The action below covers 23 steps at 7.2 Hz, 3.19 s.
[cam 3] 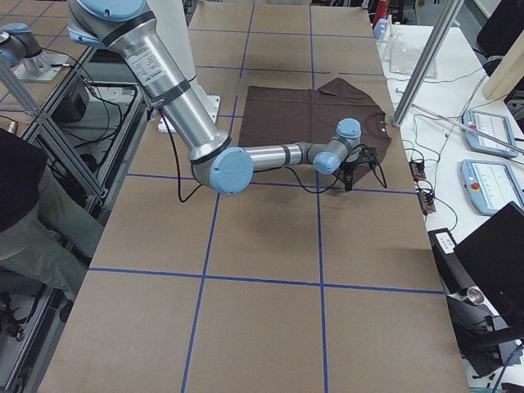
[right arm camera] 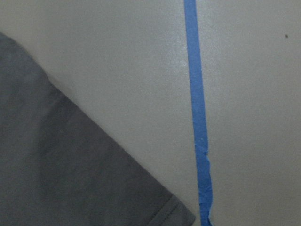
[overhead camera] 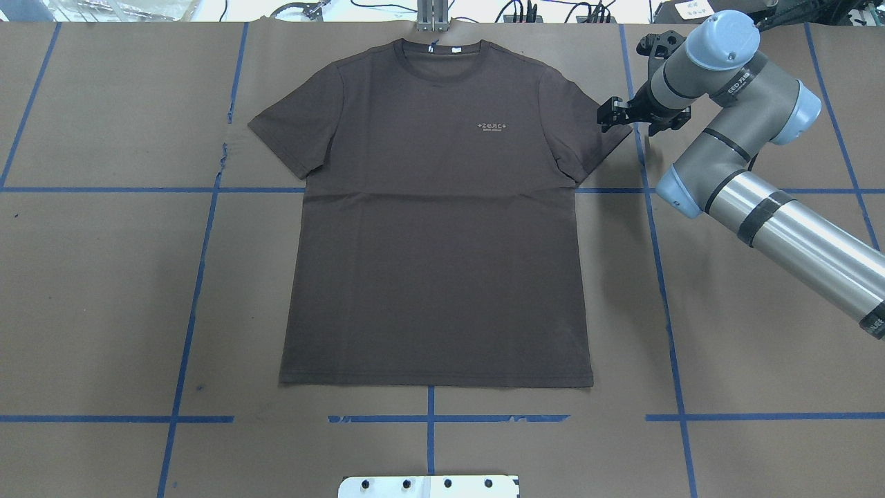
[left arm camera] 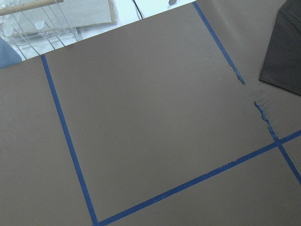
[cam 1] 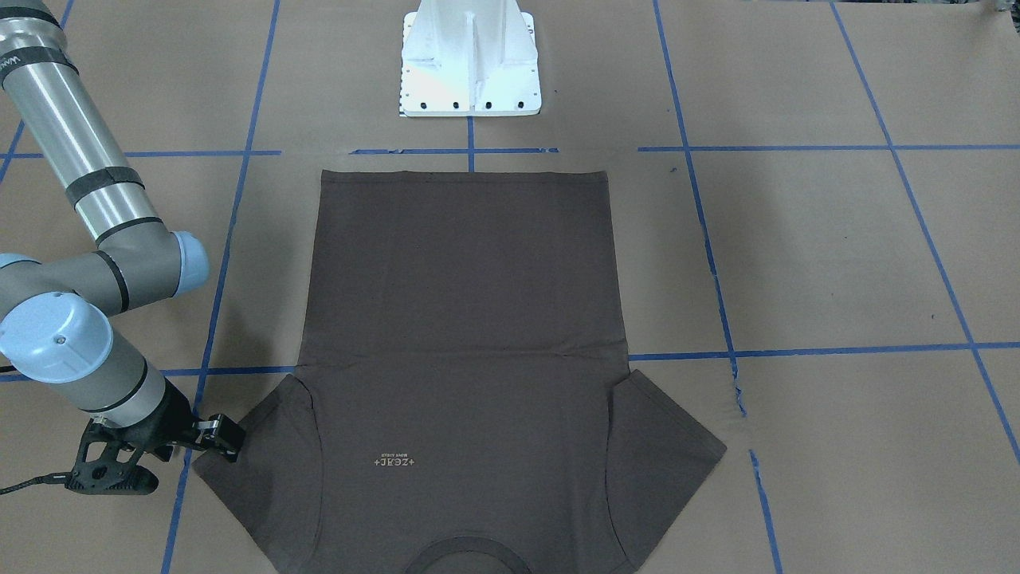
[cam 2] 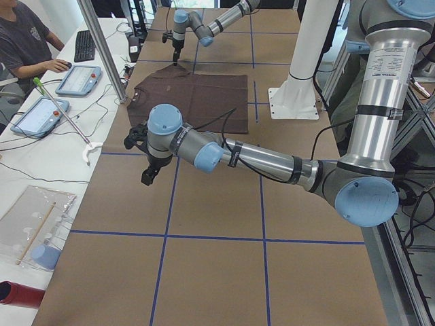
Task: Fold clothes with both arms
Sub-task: 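Move the right gripper to the sleeve nearest it and grasp it, then fold the sleeve inward onto the shirt body with the right gripper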
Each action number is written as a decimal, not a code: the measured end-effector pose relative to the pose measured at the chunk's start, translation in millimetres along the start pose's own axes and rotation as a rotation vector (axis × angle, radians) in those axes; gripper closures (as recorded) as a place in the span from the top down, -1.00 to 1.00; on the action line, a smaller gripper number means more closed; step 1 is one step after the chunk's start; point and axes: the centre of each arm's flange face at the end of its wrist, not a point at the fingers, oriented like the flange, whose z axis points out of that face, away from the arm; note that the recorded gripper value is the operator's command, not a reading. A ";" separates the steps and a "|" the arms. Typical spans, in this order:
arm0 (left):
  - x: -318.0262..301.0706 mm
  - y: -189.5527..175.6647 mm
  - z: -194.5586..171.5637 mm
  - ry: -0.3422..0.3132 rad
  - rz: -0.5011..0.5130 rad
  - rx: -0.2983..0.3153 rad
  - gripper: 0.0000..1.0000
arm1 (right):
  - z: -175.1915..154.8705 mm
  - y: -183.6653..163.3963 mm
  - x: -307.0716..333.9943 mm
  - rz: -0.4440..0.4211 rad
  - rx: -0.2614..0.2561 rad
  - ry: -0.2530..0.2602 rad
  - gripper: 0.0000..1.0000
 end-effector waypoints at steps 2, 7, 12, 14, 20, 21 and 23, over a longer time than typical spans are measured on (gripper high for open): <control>-0.2 0.9 -1.0 -0.001 0.000 0.002 1.00 | 2.8 -0.4 3.2 0.005 -0.003 0.008 0.74; 0.9 3.4 -3.3 -0.002 0.001 0.004 1.00 | 2.5 -2.0 4.9 0.010 -0.005 0.009 -0.92; 1.6 0.7 -5.1 -0.002 -0.001 0.008 1.00 | -13.8 -8.9 -11.3 -0.004 0.006 -0.030 -1.00; 0.9 1.0 -4.7 -0.002 -0.003 0.007 1.00 | -43.4 -19.0 -59.4 -0.034 0.028 -0.098 -1.00; -1.0 5.7 -3.0 -0.002 -0.014 0.002 1.00 | -58.1 11.3 -239.6 -0.116 0.051 -0.190 1.00; -0.4 5.1 -2.9 -0.001 -0.018 0.002 1.00 | -57.3 13.7 -243.2 -0.121 0.059 -0.189 1.00; 3.4 -4.4 -4.2 -0.002 -0.020 0.010 1.00 | -59.6 13.8 -245.4 -0.117 0.070 -0.191 1.00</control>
